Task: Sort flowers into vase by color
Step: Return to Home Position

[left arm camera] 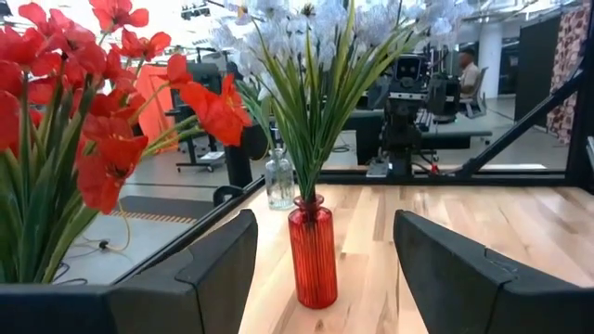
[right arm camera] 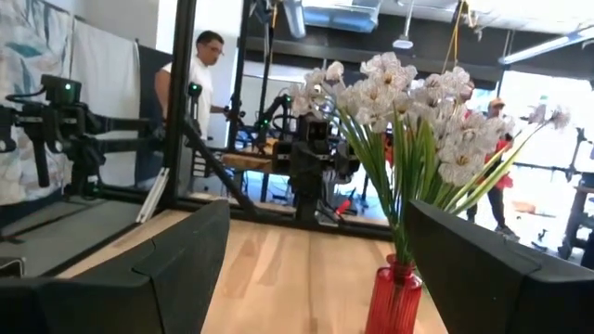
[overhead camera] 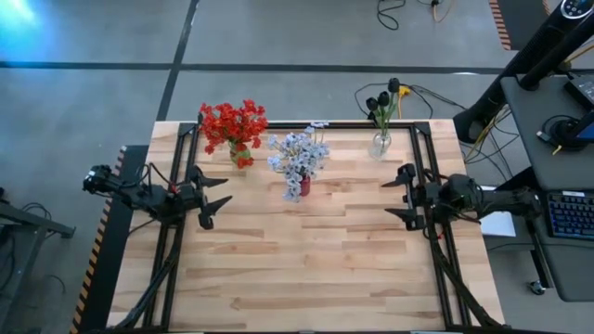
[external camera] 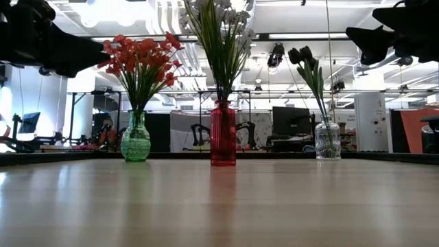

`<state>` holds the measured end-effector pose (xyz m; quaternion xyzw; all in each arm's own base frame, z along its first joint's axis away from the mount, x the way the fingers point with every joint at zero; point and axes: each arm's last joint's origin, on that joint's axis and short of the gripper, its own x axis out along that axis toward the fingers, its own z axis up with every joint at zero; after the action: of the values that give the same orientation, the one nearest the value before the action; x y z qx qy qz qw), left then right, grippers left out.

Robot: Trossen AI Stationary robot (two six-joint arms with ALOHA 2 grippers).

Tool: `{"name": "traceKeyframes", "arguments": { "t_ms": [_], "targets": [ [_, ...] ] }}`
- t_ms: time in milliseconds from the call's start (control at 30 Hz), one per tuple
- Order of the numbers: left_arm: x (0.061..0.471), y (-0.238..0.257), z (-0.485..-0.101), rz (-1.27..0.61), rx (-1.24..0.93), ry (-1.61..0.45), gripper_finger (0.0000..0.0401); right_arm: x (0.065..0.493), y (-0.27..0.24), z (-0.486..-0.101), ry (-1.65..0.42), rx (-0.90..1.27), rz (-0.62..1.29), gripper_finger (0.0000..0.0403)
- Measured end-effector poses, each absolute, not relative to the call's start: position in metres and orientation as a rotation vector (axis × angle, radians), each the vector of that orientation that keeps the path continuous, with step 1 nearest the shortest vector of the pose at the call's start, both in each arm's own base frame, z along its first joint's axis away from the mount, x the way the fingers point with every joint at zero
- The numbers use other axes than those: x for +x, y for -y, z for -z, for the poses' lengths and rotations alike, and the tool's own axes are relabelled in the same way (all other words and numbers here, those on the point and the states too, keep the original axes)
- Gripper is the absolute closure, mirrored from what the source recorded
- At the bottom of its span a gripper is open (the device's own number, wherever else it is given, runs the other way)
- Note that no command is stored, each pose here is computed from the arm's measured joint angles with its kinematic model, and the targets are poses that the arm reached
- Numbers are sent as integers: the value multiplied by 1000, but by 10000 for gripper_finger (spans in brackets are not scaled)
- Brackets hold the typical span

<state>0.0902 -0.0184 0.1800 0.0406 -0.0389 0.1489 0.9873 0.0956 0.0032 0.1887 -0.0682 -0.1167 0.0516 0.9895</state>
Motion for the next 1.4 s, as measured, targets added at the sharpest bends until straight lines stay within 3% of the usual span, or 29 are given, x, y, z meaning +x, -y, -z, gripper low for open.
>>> {"name": "traceKeyframes", "arguments": {
  "t_ms": [1400],
  "targets": [
    [90, 18, -183, -299, 78, 84, 165, 96, -3, -188, 231, -118, -106, 87]
  ]
}}
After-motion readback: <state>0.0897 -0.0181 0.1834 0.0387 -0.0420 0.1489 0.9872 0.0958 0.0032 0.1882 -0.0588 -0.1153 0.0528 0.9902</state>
